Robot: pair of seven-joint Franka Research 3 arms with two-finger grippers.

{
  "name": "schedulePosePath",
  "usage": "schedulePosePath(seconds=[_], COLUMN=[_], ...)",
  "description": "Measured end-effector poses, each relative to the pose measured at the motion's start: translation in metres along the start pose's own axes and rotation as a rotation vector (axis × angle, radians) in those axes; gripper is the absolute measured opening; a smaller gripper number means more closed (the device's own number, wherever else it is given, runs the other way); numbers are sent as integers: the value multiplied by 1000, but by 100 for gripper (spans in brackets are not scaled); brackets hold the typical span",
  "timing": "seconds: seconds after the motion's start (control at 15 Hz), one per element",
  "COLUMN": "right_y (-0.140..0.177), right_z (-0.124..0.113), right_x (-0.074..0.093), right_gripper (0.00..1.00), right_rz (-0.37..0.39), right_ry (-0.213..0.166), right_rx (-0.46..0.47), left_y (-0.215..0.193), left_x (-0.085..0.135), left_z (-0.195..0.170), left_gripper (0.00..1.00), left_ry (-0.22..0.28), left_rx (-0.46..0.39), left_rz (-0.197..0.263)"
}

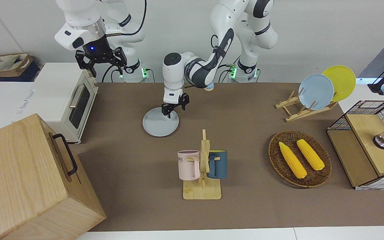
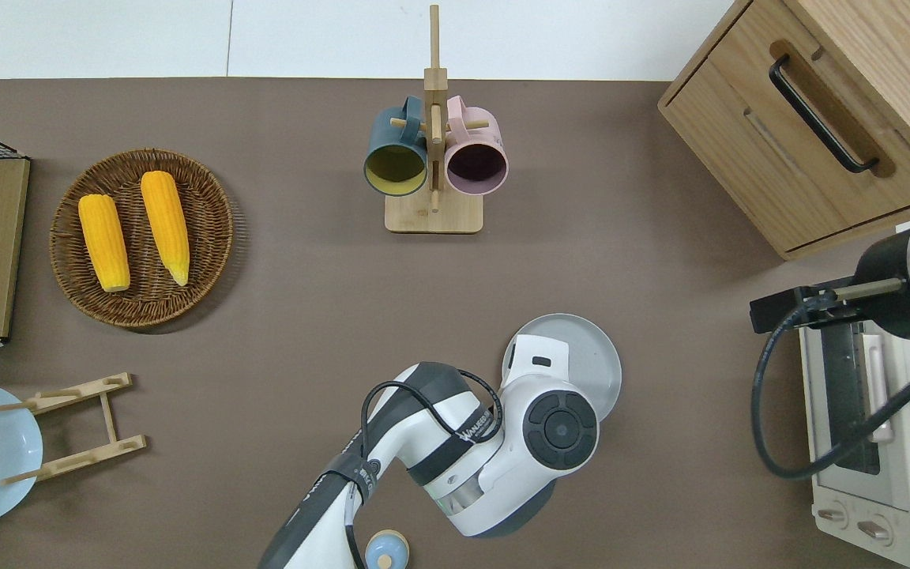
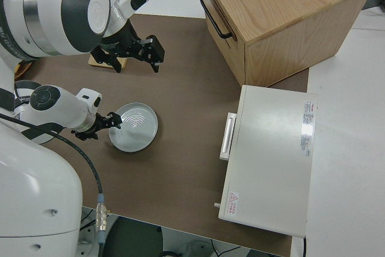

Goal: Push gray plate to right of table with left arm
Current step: 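Lift the left gripper off the plate and withdraw it upward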

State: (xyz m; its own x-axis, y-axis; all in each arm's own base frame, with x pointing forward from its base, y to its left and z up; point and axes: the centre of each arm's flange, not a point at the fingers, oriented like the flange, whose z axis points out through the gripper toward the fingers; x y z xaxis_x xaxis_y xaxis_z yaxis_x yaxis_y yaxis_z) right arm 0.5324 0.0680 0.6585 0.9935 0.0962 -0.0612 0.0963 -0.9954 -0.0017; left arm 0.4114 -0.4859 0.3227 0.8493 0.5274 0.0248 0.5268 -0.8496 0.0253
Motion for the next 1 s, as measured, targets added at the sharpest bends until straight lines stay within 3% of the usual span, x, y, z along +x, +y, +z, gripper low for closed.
schedulePosePath(seconds=[0.27, 0.47, 0.67, 1.0], right_y=[0, 0, 0, 0], right_z=[0, 0, 0, 0], right_x=[0, 0, 0, 0], right_gripper=[99, 99, 99, 99], right_rz=[0, 0, 0, 0], right_ry=[0, 0, 0, 0], right_rx=[0, 0, 0, 0], left_y=[1, 2, -8, -59], left_x=[16, 50, 111, 233], left_z=[-13, -45, -86, -159], left_gripper=[98, 99, 99, 99], left_ry=[3, -2, -13, -43], left_rx=[39, 91, 125, 132], left_rz=[56, 121, 153, 253])
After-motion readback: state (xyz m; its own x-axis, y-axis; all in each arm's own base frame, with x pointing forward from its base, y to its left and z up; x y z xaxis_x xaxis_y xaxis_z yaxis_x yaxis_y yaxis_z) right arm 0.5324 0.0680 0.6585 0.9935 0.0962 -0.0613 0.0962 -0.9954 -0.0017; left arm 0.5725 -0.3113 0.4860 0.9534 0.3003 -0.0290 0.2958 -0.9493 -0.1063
